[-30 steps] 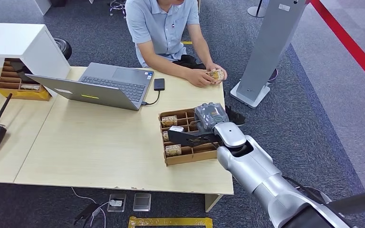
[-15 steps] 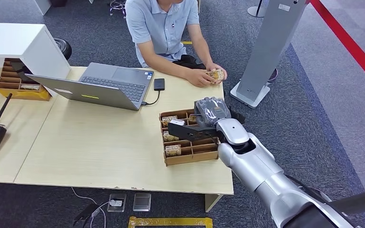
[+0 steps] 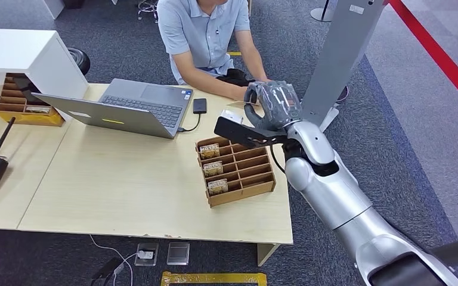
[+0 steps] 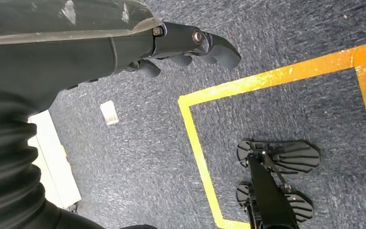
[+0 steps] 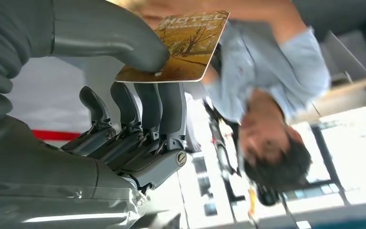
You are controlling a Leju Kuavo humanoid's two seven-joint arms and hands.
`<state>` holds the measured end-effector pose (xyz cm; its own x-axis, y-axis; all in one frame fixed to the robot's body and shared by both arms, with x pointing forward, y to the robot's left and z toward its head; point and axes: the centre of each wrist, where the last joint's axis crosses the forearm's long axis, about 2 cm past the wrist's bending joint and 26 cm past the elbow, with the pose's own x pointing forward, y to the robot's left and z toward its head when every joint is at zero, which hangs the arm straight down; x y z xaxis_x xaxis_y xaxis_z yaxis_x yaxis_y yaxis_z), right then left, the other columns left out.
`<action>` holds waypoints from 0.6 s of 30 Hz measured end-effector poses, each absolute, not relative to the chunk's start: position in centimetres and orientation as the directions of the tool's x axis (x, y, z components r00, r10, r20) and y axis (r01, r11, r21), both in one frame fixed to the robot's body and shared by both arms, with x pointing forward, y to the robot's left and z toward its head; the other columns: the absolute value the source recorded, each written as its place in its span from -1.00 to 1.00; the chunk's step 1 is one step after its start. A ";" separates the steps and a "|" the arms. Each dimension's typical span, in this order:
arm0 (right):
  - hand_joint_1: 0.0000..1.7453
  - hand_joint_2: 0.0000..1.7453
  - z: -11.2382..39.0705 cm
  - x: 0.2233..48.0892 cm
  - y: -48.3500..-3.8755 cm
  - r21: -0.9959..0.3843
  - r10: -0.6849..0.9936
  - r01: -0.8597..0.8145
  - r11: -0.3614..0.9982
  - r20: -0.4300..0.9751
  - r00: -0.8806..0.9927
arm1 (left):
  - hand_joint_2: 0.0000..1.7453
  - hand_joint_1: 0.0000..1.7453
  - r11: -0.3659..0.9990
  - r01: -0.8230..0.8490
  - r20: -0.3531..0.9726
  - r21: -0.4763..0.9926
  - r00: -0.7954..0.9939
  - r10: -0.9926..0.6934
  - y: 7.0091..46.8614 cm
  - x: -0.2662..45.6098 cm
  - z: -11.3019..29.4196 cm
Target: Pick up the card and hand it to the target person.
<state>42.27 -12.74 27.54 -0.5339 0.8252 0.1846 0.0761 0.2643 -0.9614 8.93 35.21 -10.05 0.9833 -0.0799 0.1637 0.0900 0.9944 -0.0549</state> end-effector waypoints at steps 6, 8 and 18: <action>0.60 1.00 27.6 42.4 -12.8 -0.927 0.795 0.184 0.325 0.163 -0.584 | 1.00 -1.00 0.993 0.100 0.170 -0.054 0.981 -0.090 35.1 9.7 -9.9; 0.60 1.00 27.4 42.4 -12.8 -0.923 0.796 0.195 0.331 0.161 -0.584 | 1.00 -1.00 0.993 0.103 0.173 -0.054 0.981 -0.092 35.1 9.9 -9.9; 0.60 1.00 26.5 42.6 -13.5 -0.816 0.830 0.466 0.342 0.030 -0.556 | 1.00 -1.00 0.992 0.113 0.181 -0.054 0.978 -0.102 34.8 10.7 -9.7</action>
<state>42.64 -13.45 26.48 -0.5564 0.8304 0.0298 0.4664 0.3418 -0.8158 10.67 34.83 -9.71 0.9782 -0.1015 0.1810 0.1130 0.9921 -0.0541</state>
